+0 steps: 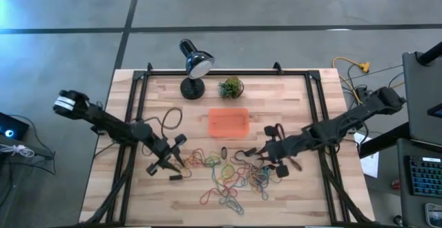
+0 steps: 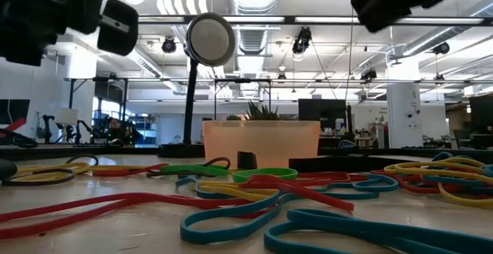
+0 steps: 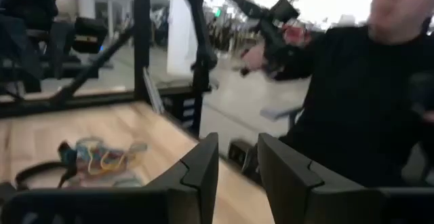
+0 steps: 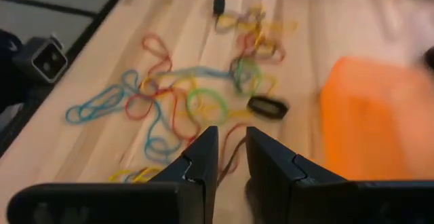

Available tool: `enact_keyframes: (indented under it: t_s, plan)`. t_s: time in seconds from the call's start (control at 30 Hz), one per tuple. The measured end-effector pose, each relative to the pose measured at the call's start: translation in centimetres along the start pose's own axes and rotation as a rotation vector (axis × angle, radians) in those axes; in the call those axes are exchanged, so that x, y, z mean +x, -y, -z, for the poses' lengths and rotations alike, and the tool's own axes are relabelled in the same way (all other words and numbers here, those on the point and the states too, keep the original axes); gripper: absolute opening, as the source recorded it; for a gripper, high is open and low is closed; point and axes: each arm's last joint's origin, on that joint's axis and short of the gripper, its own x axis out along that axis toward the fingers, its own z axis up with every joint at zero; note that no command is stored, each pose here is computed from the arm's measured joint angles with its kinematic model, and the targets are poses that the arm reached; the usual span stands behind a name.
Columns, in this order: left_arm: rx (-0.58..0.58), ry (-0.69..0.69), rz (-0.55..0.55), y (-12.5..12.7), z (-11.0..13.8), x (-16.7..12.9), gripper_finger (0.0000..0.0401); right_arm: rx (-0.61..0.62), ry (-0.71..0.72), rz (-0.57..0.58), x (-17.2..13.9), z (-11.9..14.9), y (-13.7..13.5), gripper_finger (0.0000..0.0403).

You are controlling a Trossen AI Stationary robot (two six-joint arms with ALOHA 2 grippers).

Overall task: Pick and place rubber bands into bin
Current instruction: Put the black rubber band into the orange bin

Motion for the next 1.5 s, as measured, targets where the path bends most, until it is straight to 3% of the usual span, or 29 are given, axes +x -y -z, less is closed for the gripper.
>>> enact_keyframes:
  t_s: [0.23,0.47,0.67,0.93,1.13,1.37,1.5]
  plan:
    - [-0.016,0.028,-0.008,0.2,-0.1,0.2,0.0089,0.035,-0.29,0.104,4.3,3.5,-0.2,0.0072]
    - [0.054,0.069,-0.071,0.2,-0.8,-0.1,0.0089,0.074,-0.373,0.17,6.3,5.1,-0.3,0.0072]
    - [0.088,-0.026,-0.344,-0.5,-1.3,0.4,0.0089,0.102,-0.341,0.18,5.7,4.7,-0.4,0.0072]
    - [0.162,-0.377,-0.698,0.5,-5.8,5.6,0.0089,0.084,-0.26,0.195,3.1,3.4,-0.7,0.0072]
    - [0.363,-0.592,-0.895,2.8,-7.1,11.2,0.0089,0.087,-0.202,0.199,1.5,2.9,-0.6,0.0072]
    - [0.741,-0.837,-1.133,5.1,-3.5,15.9,0.0089,0.075,-0.21,0.192,1.3,3.7,-1.5,0.0072]
    - [0.885,-0.923,-1.153,5.8,-1.2,16.9,0.0089,0.078,-0.231,0.193,1.4,4.4,-2.1,0.0072]
